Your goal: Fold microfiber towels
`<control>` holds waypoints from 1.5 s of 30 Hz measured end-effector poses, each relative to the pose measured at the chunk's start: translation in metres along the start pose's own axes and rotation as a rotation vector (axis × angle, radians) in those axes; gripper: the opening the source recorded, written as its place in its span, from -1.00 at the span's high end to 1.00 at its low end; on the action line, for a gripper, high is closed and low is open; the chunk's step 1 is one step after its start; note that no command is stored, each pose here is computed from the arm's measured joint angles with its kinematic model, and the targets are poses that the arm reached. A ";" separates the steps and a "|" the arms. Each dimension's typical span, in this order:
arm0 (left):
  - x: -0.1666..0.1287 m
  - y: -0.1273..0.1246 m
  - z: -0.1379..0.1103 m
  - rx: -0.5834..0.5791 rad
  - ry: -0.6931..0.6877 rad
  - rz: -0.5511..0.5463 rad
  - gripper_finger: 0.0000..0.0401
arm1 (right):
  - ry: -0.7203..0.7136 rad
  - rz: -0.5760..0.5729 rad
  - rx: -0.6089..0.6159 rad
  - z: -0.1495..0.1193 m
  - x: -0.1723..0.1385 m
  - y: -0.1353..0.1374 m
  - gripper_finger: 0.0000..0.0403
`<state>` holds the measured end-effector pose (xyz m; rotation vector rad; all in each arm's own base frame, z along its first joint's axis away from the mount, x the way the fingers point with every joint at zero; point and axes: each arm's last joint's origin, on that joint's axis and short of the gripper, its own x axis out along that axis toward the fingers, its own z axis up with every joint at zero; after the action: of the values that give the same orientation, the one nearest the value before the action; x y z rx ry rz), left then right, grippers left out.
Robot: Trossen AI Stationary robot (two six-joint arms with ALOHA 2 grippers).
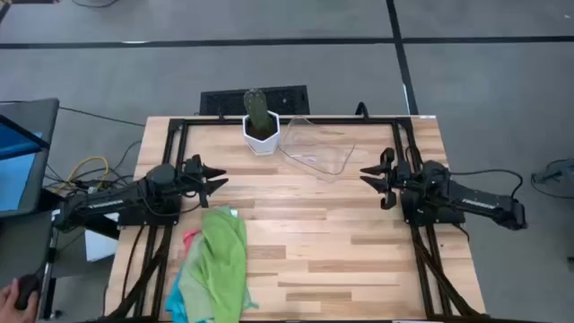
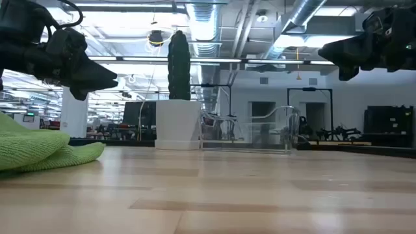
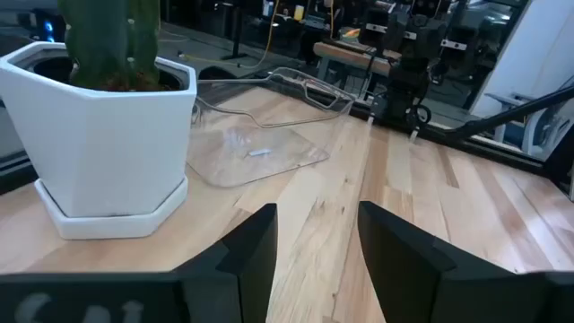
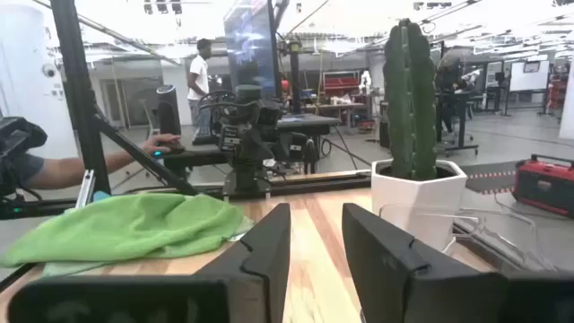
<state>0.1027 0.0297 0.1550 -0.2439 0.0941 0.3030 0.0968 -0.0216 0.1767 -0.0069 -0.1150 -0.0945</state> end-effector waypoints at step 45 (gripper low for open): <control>0.000 0.001 0.001 0.110 -0.010 0.027 0.26 | -0.052 -0.007 0.007 0.005 0.000 0.000 0.36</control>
<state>0.1025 0.0305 0.1555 -0.1318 0.1038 0.3244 0.0962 -0.0216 0.1817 -0.0025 -0.1672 -0.1009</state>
